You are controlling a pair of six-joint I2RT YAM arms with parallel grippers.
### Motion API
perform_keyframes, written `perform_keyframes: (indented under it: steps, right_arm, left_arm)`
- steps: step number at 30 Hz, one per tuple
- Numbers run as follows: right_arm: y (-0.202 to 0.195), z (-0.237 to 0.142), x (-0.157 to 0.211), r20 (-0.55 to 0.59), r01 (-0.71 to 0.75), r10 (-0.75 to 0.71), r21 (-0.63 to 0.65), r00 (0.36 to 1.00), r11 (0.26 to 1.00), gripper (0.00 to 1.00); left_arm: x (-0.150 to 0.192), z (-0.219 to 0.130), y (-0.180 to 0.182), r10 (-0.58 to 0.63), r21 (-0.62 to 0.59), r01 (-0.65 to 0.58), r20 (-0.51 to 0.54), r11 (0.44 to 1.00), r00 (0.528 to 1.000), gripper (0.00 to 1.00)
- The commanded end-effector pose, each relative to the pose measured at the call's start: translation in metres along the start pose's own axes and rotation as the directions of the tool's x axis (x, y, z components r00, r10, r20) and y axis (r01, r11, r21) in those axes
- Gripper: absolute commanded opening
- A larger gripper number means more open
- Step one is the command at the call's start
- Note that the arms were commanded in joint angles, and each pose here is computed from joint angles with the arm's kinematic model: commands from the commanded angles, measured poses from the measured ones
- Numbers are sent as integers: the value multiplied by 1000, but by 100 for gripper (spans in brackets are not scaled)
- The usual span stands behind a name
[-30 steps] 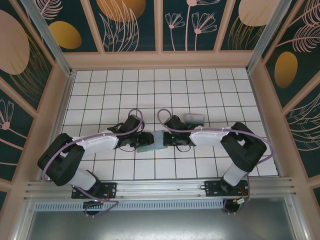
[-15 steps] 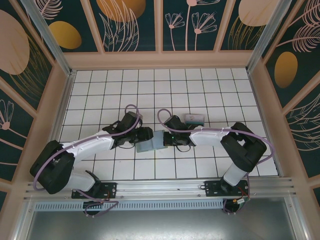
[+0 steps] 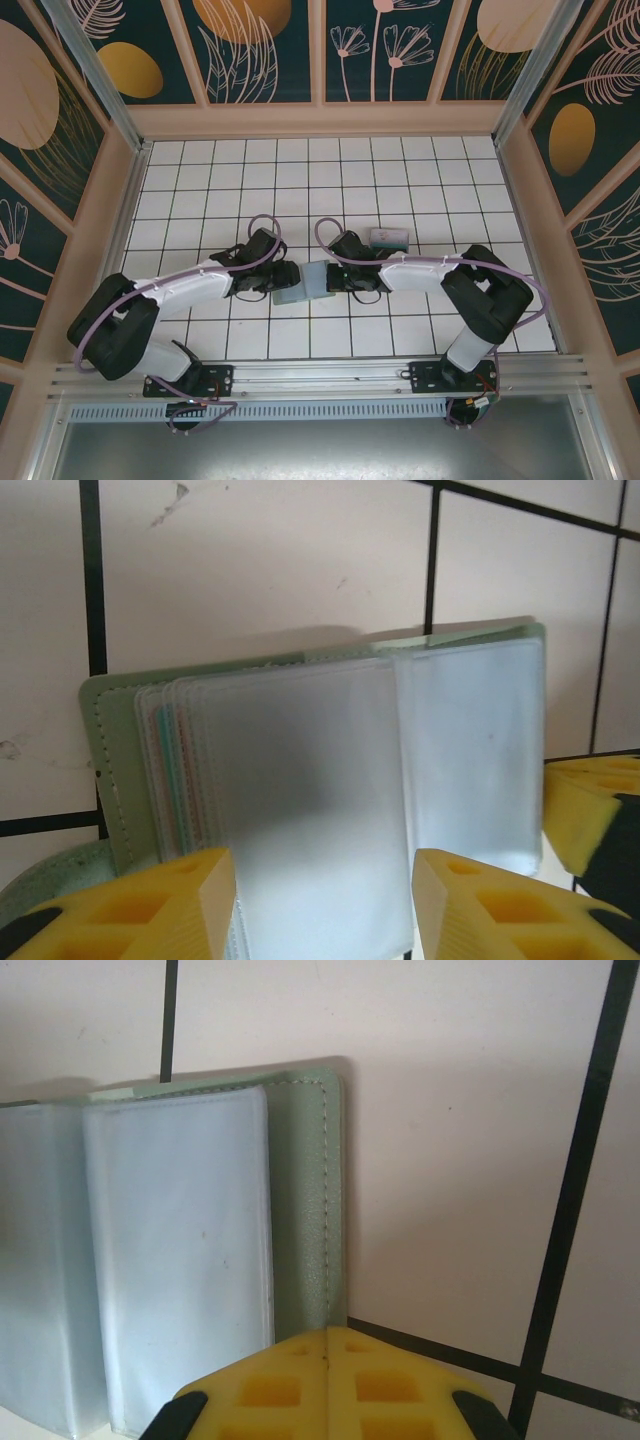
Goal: Take the credit cards out of the card holder
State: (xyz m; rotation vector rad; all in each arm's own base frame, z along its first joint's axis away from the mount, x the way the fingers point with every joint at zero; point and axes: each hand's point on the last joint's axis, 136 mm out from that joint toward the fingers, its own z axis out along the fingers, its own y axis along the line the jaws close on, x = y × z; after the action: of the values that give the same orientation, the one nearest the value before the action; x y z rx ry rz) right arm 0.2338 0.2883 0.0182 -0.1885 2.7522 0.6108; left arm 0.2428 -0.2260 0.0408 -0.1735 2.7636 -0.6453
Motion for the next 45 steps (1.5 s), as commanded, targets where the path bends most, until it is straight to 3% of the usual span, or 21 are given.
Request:
perform_keyframes:
  steps: [1,16,35,45]
  right_arm:
    - [-11,11,19,-57,-6,8,45,998,999,0]
    - [-9,14,18,-62,2,1,48,998,999,0]
    - [-11,14,19,-64,-3,6,54,998,999,0]
    - [-16,1,10,0,-31,31,74,1000,997,0]
  left_arm:
    - [8,5,12,4,-42,-6,-37,999,999,50]
    - [12,7,14,3,-47,-5,-53,999,999,51]
    - [3,1,-29,43,152,-37,-38,988,998,64]
    - [-7,-2,-67,77,286,-65,-32,956,996,58]
